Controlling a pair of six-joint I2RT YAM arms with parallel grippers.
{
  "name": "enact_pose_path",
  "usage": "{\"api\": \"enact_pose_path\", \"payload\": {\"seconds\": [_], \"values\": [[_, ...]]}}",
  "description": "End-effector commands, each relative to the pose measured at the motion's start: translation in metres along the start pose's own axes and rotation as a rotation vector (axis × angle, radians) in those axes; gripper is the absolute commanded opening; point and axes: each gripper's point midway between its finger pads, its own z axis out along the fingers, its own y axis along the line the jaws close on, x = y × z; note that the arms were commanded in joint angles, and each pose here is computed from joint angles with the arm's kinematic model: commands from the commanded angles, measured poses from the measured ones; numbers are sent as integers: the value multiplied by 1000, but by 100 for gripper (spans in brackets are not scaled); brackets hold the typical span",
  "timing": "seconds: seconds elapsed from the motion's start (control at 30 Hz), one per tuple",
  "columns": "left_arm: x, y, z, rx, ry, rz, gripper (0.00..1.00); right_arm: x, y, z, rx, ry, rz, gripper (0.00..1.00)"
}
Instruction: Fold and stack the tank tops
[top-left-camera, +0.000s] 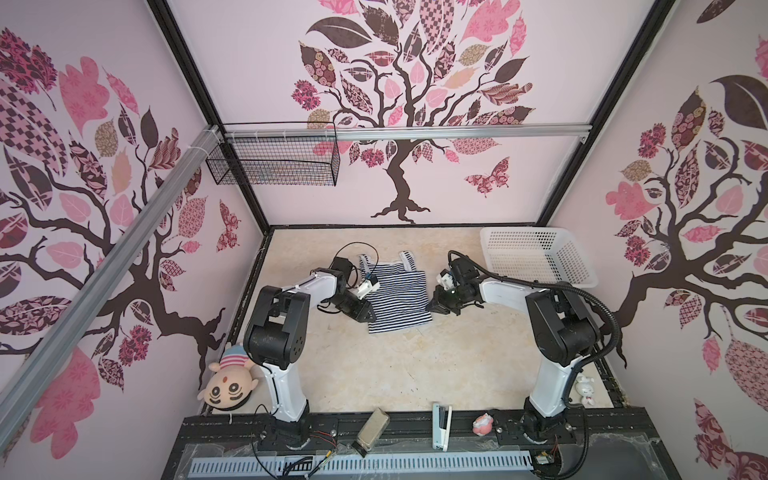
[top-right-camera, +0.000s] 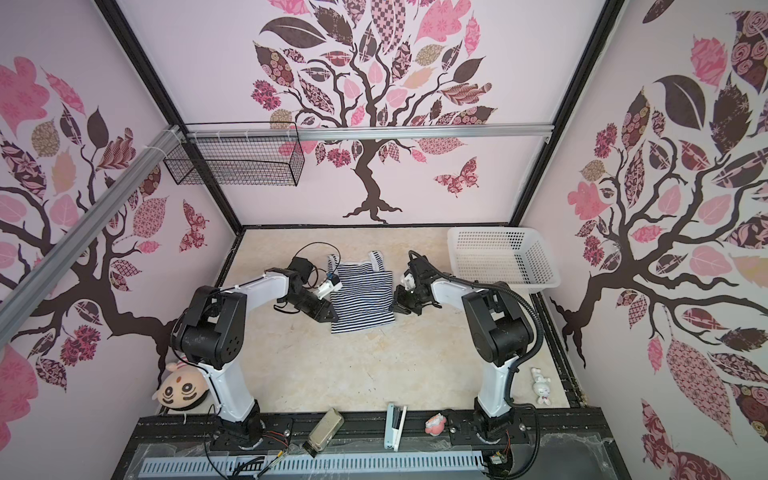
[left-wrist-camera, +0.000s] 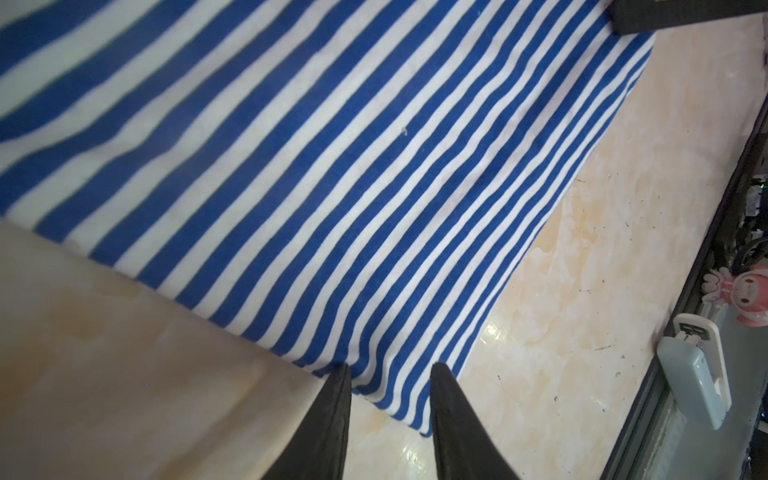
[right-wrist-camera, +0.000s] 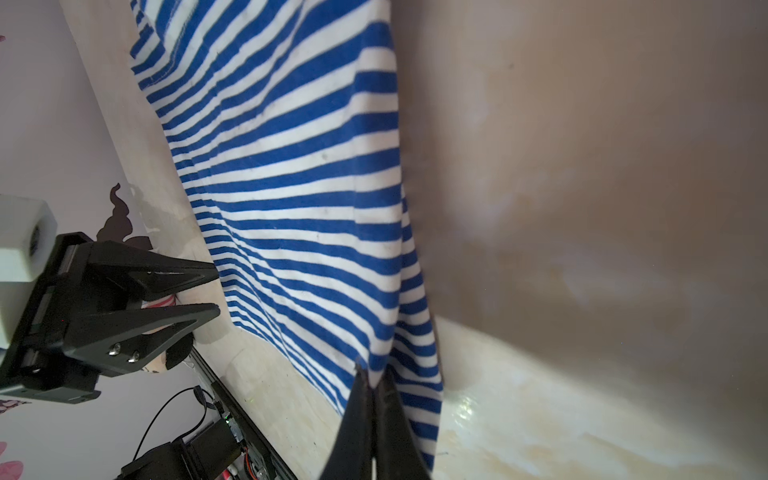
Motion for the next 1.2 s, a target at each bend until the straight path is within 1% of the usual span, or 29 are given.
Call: {"api": "enact_pose_path", "payload": {"seconds": [0.0,0.27,0.87,1.0,1.17], "values": [[-9,7,-5,-25,-31,-9,36,-5,11,-1,-13,3,-21,6],[-5,13,-4,-50,-14,-25,36,-8,11,2,-15,5,-20,6],[-4,14,8,-38,34,-35,35,-9,14,1,-22,2,-19,6],[-5,8,8,-24,35,-24,30,-8,13,2,-20,4,-15,5],[-6,0,8,-8,37,-11,18,-8,12,1,-18,3,-15,5]]}}
